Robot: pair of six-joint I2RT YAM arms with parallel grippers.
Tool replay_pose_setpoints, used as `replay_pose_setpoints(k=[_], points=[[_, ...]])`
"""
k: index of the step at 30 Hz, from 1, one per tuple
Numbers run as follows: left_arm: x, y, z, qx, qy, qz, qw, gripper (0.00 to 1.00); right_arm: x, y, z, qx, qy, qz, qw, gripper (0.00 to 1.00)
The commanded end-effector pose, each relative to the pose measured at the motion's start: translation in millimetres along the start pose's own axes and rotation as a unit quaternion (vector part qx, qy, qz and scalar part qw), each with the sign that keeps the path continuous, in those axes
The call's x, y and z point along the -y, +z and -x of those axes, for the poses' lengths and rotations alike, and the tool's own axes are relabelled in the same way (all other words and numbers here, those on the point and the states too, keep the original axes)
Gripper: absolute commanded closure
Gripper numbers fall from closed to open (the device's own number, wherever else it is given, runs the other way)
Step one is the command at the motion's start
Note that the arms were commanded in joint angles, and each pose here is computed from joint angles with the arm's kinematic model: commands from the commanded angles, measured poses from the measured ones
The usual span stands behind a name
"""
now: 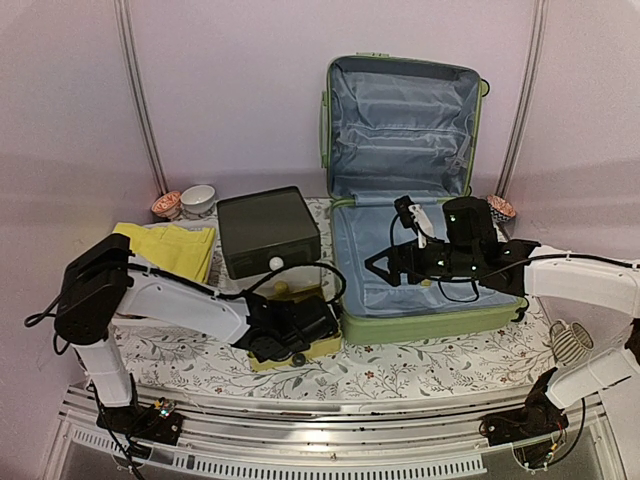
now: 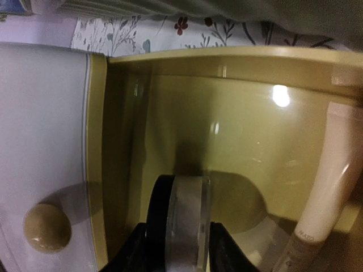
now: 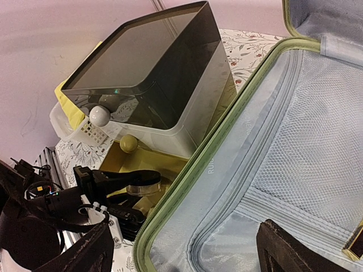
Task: Open, take out, and arrange the luggage
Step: Adjust the makeup in the drawer.
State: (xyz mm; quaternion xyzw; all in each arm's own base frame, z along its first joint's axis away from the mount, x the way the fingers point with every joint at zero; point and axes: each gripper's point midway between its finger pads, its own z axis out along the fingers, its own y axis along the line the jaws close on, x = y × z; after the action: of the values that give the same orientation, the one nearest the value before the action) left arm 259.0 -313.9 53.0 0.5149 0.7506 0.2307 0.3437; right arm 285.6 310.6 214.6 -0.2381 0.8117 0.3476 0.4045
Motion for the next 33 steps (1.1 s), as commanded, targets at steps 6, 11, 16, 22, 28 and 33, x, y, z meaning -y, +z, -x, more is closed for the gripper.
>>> replay_pose_setpoints(k=[6,11,16,22,28,33], points=[[63,-3,-11,-0.019,0.032,-0.181,0.983,0.29,2,-5,6,0.015,0.002,-0.005,1.000,0.12],[61,-6,-8,-0.027,0.032,-0.188,0.981,0.25,2,-5,7,0.016,0.003,-0.004,1.000,0.12],[38,-16,10,-0.004,0.012,-0.180,0.984,0.25,2,-5,6,0.015,0.002,-0.005,1.000,0.12],[46,-54,23,0.027,0.030,-0.284,0.958,0.14,2,-6,7,0.017,0.002,-0.005,1.000,0.12],[39,-74,21,0.029,0.050,-0.335,0.941,0.13,2,-5,5,0.016,0.002,-0.004,1.000,0.12],[17,-87,35,0.052,0.008,-0.355,0.933,0.19,2,-6,7,0.018,0.002,-0.004,1.000,0.12]])
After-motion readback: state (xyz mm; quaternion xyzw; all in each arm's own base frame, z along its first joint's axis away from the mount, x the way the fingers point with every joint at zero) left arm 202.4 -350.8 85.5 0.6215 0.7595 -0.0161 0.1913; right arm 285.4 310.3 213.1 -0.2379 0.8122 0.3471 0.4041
